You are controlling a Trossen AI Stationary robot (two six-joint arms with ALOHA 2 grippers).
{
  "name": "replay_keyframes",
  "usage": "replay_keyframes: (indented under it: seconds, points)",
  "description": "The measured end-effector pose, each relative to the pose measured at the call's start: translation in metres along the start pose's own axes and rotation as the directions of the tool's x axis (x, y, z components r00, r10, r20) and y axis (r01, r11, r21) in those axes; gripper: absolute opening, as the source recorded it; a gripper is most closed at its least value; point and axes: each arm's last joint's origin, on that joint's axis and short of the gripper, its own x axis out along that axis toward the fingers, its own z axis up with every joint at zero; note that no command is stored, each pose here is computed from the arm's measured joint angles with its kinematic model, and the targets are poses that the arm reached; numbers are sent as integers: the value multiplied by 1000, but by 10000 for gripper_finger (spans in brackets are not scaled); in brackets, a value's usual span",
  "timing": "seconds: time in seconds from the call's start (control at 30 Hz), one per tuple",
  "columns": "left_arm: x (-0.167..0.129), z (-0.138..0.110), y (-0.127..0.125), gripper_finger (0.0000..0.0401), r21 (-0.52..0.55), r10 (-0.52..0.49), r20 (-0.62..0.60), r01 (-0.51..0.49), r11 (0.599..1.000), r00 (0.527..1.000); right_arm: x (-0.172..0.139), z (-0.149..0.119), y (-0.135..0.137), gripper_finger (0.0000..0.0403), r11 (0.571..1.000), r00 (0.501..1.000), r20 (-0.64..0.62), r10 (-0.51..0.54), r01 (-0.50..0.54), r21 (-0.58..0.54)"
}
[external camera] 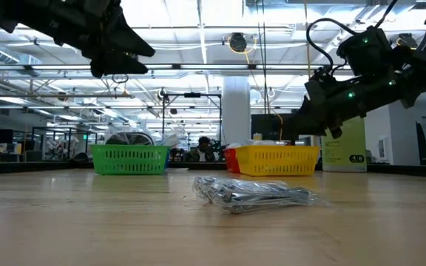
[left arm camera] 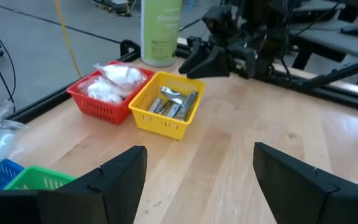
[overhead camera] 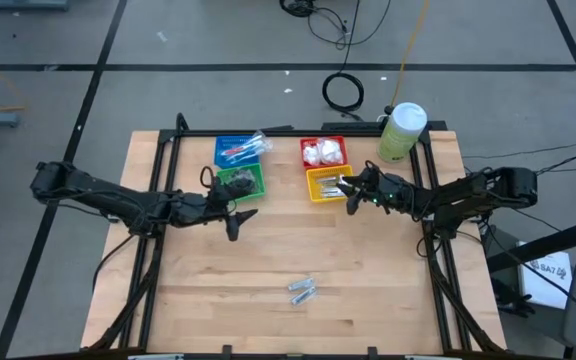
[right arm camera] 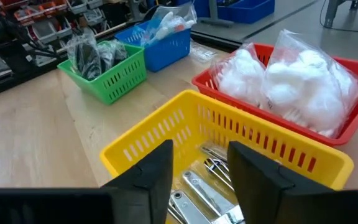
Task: Pick & Place Travel size toiletries
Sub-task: Put the nail cutter into the yellow bin
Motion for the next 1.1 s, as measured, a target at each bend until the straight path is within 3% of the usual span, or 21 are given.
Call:
replay_keyframes:
  seconds: [0.27, 0.5, 0.63, 0.73, 0.87, 1.0, 1.1]
  points:
    - [9, -5, -4, 290, -60, -3, -2, 3, 998, 1000, -1, 5, 4, 171, 999, 998, 56, 38, -39, 10]
    - [32, -20, -21, 289, -111, -209, -74, 200, 974, 975, -1, 6, 7, 167, 998, 996, 69, 55, -55, -1]
    - [52, -26, -43, 289, -50, -250, -163, 245, 968, 954, -1, 6, 7, 165, 999, 996, 69, 53, -53, 0]
    - [68, -33, -66, 289, 50, -303, -274, 328, 943, 913, -1, 6, 7, 166, 999, 996, 69, 53, -53, -1]
    - [90, -39, -98, 289, 119, -374, -418, 458, 881, 828, -1, 6, 7, 165, 999, 996, 71, 54, -54, 0]
    - [107, -36, -118, 289, 127, -328, -586, 484, 866, 741, -1, 6, 7, 164, 999, 996, 70, 54, -54, 0]
    - [119, -28, -125, 289, 163, -259, -657, 469, 868, 708, -1, 6, 7, 166, 999, 996, 68, 53, -53, 0]
